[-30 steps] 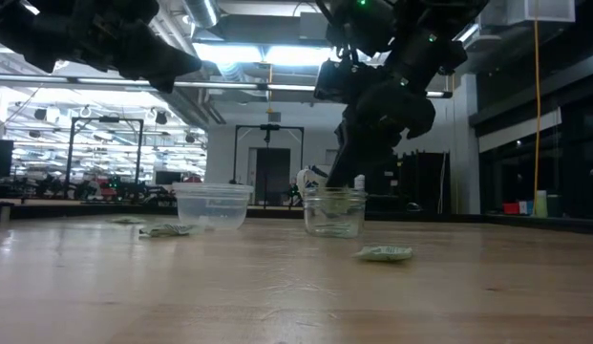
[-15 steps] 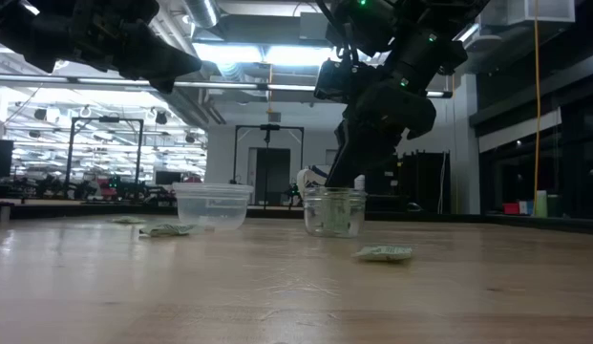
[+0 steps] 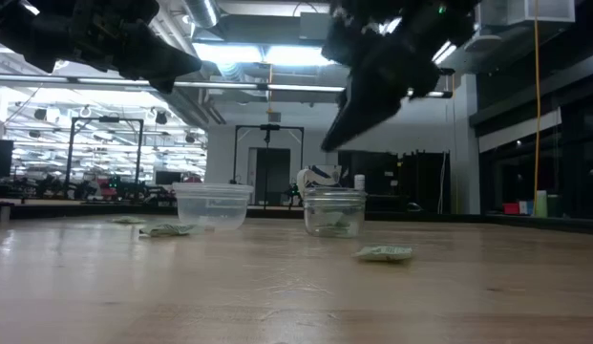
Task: Pick and place Stevia / Truvia into bins
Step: Put the stevia packet into the plastic container
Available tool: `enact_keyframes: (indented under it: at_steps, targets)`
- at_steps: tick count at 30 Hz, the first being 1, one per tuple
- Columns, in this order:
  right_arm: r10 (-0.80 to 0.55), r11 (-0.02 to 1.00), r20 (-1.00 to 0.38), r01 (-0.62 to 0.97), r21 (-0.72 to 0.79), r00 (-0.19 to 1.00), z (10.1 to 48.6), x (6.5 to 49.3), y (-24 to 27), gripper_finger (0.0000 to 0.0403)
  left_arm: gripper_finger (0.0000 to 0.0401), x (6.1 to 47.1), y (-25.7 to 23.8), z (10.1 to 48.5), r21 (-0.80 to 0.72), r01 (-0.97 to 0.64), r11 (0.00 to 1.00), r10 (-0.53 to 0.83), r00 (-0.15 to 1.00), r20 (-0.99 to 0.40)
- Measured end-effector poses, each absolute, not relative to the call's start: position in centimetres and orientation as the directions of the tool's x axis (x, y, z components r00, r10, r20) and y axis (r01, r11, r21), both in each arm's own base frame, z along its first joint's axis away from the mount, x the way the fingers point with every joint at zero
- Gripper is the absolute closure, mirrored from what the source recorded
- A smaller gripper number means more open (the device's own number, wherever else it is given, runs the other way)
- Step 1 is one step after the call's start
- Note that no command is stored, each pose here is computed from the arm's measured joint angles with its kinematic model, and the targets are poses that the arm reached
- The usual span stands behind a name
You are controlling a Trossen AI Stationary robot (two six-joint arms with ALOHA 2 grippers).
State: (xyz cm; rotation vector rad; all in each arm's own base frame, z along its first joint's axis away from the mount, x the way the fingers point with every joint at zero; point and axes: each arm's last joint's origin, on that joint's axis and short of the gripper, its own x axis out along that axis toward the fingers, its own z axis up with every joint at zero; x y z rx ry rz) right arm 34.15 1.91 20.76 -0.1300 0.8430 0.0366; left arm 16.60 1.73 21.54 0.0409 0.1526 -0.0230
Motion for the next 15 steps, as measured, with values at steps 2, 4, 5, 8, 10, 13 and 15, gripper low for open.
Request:
enact_keyframes:
  at_steps: [2,4,5,8,10,13,15]
  targets:
    - [-0.018,0.992,-0.726,-0.08,-0.1,0.688,22.0,33.6,1.9,0.0297,0.0397,16.6,1.7,21.5,0.039,0.026,0.999,-0.02,0.988,-0.152]
    - [-0.016,0.992,-0.699,-0.076,-0.101,0.715,23.3,33.1,1.8,0.0297,0.0397,16.6,1.7,21.5,0.039,0.025,0.999,-0.019,0.988,-0.153]
    - [-0.015,0.991,-0.688,-0.078,-0.104,0.726,23.9,32.8,1.9,0.0298,0.0397,16.6,1.7,21.5,0.039,0.026,0.999,-0.02,0.988,-0.155]
    - [-0.01,0.988,-0.658,-0.093,-0.122,0.753,25.5,31.9,1.9,0.0316,0.0397,16.6,1.7,21.5,0.038,0.026,0.999,-0.02,0.987,-0.158]
    - [-0.009,0.987,-0.65,-0.098,-0.128,0.76,26.3,31.3,2.0,0.0343,0.0397,16.6,1.7,21.5,0.038,0.026,0.999,-0.019,0.987,-0.159]
    - [0.002,0.985,-0.63,-0.11,-0.132,0.777,26.7,30.8,2.4,0.0389,0.0397,16.6,1.7,21.5,0.038,0.026,0.999,-0.019,0.987,-0.159]
    - [0.011,0.981,-0.61,-0.127,-0.147,0.792,25.7,30.5,2.6,0.0394,0.0397,16.6,1.7,21.5,0.038,0.026,0.999,-0.02,0.987,-0.159]
